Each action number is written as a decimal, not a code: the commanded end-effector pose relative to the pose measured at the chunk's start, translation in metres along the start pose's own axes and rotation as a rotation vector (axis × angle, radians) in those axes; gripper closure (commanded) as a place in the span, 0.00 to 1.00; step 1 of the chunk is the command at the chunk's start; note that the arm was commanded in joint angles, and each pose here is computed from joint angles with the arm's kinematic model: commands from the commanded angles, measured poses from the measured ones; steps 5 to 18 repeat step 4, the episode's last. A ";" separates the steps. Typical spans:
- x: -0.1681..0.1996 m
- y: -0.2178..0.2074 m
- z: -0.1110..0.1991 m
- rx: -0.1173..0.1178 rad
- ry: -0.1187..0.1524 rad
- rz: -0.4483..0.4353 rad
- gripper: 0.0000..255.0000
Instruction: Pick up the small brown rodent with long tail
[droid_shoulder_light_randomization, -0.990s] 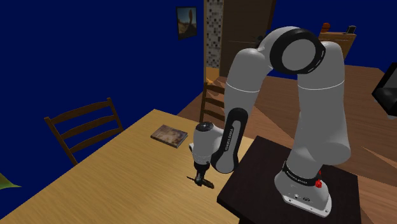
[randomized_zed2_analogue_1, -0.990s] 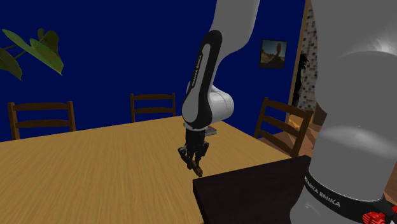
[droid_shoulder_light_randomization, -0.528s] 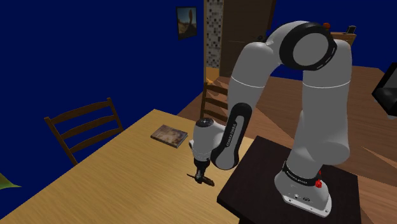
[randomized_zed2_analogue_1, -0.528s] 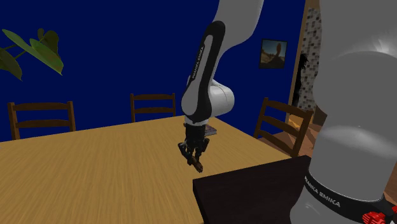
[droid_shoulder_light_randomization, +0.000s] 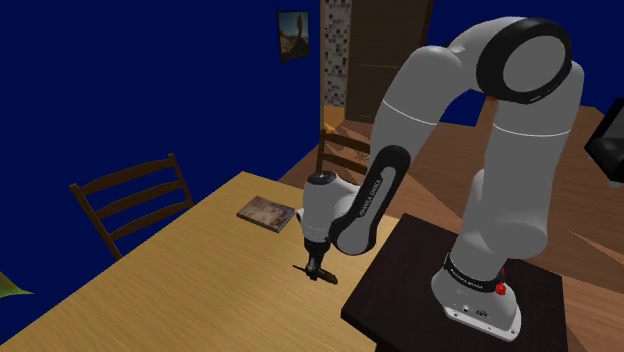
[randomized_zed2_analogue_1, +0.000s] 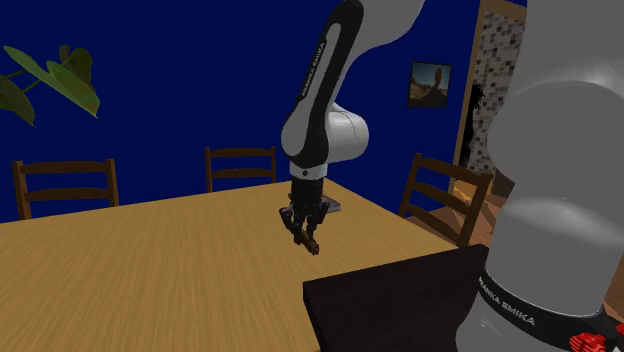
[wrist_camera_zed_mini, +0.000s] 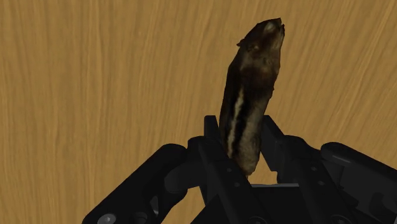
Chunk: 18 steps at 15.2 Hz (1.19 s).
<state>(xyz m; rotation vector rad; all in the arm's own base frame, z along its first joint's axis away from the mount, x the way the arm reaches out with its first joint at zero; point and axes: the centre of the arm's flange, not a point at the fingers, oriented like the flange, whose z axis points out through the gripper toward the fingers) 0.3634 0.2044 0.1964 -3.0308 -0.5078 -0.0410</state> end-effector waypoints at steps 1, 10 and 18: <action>0.000 -0.001 -0.010 0.000 -0.001 0.000 1.00; 0.000 -0.001 -0.016 0.000 -0.001 0.000 1.00; 0.000 -0.001 -0.016 0.000 -0.001 0.000 1.00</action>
